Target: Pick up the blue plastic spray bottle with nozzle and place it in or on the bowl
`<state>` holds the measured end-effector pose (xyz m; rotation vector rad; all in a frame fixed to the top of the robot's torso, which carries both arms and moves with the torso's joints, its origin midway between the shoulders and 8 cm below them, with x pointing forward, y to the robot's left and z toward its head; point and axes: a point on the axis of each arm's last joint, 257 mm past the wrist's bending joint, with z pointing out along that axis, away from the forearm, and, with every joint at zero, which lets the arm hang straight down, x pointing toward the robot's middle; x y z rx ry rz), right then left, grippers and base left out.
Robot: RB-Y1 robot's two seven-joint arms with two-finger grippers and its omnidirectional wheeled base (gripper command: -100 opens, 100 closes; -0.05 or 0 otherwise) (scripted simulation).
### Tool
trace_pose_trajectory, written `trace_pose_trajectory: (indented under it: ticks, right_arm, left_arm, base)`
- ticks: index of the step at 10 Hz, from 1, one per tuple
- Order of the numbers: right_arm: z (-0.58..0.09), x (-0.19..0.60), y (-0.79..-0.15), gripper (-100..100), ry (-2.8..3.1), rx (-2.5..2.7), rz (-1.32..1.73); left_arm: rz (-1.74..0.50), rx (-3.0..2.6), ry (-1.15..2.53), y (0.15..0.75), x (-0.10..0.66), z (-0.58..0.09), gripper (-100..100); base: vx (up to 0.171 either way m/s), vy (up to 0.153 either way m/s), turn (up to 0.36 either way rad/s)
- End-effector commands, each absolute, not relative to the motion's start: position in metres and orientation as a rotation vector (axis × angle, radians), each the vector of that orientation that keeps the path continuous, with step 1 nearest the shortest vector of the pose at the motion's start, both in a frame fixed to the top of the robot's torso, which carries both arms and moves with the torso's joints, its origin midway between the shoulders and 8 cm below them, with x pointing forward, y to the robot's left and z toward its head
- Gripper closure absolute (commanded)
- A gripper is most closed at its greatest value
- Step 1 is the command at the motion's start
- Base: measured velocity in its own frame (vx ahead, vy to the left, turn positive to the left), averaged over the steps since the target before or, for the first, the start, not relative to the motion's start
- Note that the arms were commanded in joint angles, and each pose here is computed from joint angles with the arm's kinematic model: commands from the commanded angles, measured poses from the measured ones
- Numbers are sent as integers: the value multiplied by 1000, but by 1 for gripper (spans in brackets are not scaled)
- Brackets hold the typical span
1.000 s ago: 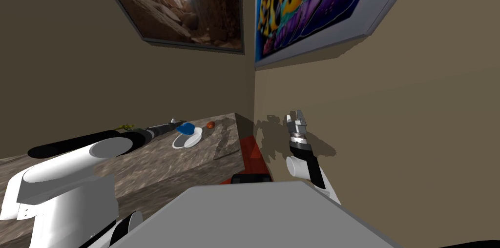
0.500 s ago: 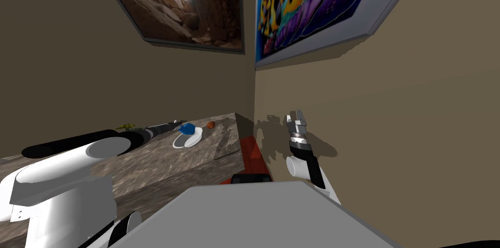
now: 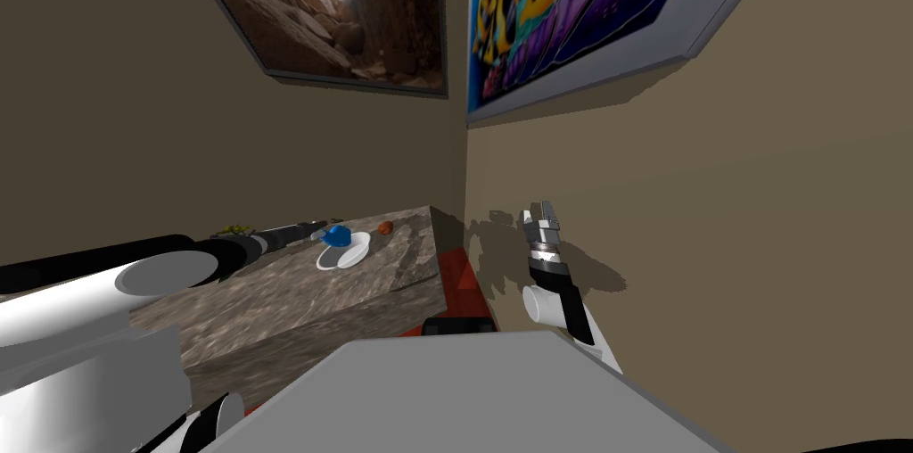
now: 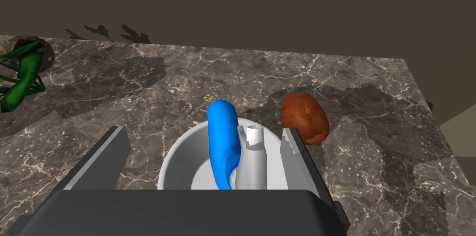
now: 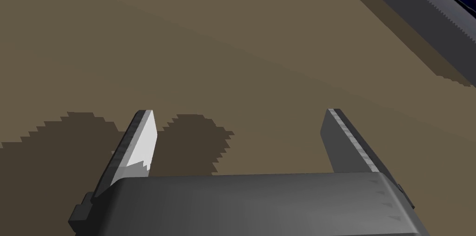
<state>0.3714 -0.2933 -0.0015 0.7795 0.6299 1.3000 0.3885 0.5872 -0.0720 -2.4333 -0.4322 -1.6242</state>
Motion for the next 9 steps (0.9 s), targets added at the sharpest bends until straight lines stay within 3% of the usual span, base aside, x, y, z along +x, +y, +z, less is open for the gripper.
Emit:
trace_pose_trajectory:
  ticks: [1,7,9]
  right_arm:
    - [-1,371,-293,0,630,779,1300]
    - [-1,371,-293,0,630,779,1300]
    - [-2,371,-293,0,630,780,1300]
  left_arm:
    - [-1624,-2433,-432,587,389,-72,-100]
    - [-1624,-2433,-432,587,389,-72,-100]
    - [-1598,-2423,-391,607,388,-62,-100]
  base:
    - [-8,11,-30]
    - [1,-2,4]
    - [56,-79,192]
